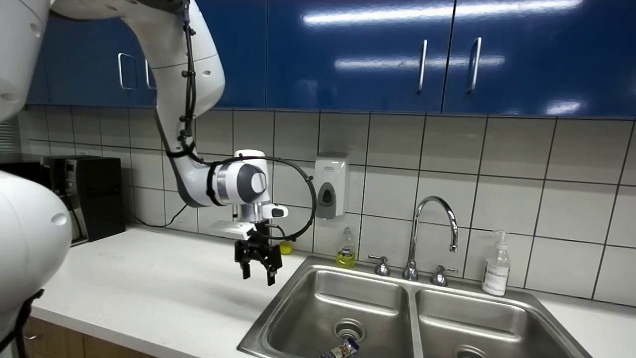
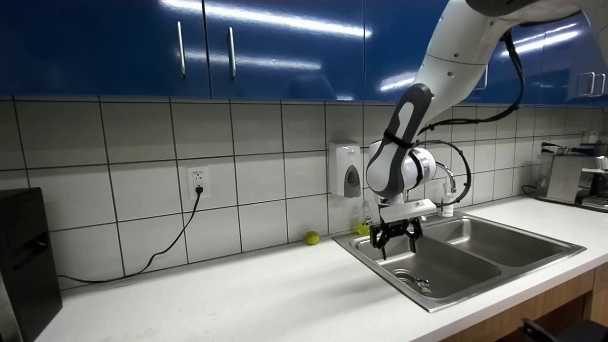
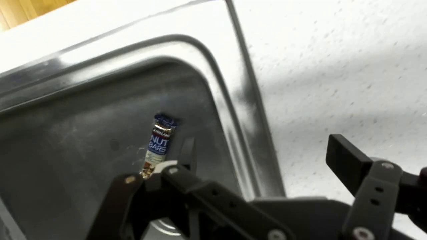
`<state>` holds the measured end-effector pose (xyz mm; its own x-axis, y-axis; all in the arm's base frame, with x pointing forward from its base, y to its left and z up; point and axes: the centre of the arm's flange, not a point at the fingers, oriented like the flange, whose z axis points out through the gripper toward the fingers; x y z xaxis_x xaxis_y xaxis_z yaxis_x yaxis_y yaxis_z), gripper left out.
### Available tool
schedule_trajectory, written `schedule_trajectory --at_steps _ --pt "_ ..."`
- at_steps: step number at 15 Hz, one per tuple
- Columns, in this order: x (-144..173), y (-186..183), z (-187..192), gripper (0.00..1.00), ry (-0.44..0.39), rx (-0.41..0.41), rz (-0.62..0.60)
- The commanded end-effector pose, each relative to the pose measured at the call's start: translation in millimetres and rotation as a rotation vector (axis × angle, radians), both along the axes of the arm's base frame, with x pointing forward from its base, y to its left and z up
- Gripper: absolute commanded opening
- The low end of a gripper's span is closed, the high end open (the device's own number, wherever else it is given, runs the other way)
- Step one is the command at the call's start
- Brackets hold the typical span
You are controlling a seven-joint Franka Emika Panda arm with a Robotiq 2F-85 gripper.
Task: Move the chocolate bar to the left sink
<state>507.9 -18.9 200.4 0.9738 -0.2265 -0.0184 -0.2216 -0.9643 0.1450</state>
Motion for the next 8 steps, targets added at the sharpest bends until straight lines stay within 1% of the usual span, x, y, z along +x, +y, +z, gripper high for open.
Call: schedule_trajectory --at_steps 1,4,8 --pt "-38.6 55.8 13.1 1.00 0.017 0.029 0.116" --pt "-58.5 101.2 8.7 1.00 0.042 0.039 0.205" --pt "-79.8 149.6 -3.2 1.00 0.087 0.032 0.298"
